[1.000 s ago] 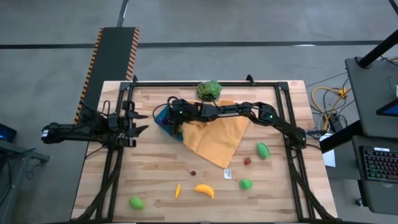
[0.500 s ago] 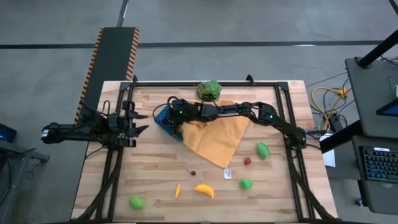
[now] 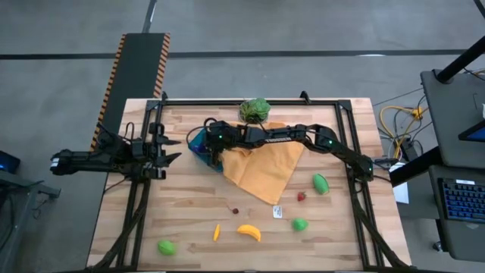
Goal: Pick and placing Produce into tupperware
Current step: Put the violet eggplant into the blue bin, then move the yellow towel to the top right of the table
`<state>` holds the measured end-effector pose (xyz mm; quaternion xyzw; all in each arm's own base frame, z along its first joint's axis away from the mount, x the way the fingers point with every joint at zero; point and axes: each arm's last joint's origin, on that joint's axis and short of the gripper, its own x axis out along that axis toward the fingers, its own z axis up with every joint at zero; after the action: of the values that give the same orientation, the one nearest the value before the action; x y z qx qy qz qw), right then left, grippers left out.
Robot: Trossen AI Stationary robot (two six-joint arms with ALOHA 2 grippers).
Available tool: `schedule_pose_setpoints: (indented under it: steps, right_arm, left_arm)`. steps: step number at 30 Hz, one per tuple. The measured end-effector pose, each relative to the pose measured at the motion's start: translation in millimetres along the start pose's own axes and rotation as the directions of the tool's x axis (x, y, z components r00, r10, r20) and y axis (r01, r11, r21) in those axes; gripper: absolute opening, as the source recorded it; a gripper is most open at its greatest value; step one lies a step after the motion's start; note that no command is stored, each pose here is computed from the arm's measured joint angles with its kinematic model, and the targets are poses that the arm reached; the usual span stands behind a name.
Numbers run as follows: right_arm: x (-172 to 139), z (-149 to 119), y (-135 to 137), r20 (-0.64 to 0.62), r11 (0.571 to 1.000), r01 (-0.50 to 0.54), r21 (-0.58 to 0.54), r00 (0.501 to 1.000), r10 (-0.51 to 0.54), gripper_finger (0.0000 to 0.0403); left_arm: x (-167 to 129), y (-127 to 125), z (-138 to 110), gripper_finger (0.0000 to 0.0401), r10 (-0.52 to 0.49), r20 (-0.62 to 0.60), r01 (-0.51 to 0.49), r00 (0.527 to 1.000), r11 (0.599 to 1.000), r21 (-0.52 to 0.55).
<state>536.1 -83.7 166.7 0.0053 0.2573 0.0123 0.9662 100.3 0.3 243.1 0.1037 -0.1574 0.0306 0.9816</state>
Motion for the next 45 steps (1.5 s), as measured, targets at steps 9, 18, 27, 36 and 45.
schedule_pose_setpoints:
  steps: [9,18,27,36,45]
  right_arm:
    - [0.3,-0.1,1.1,0.000,1.000,-0.002,-0.001,1.000,0.002,0.0181]
    - [0.4,0.2,1.4,0.003,1.000,-0.001,-0.002,1.000,0.001,0.0199]
    - [-1.7,4.4,1.3,0.024,1.000,0.004,-0.014,1.000,-0.004,0.0197]
    - [-26.6,34.4,3.0,0.086,0.999,0.011,-0.051,0.996,-0.007,0.0194]
    - [-92.3,69.7,11.3,-0.041,0.995,-0.005,-0.101,0.999,0.001,0.0194]
  left_arm:
    - [0.0,0.0,0.0,0.0151,0.000,0.000,0.000,1.000,1.000,0.000]
    - [0.0,0.0,0.0,0.0151,0.000,0.000,0.000,1.000,1.000,0.000]
    - [0.0,0.0,0.0,0.0151,0.000,0.000,0.000,1.000,1.000,0.000]
    - [0.0,0.0,0.0,0.0151,0.000,0.000,0.000,1.000,1.000,0.000]
    - [0.0,0.0,0.0,0.0151,-0.001,0.000,0.001,1.000,1.000,0.000]
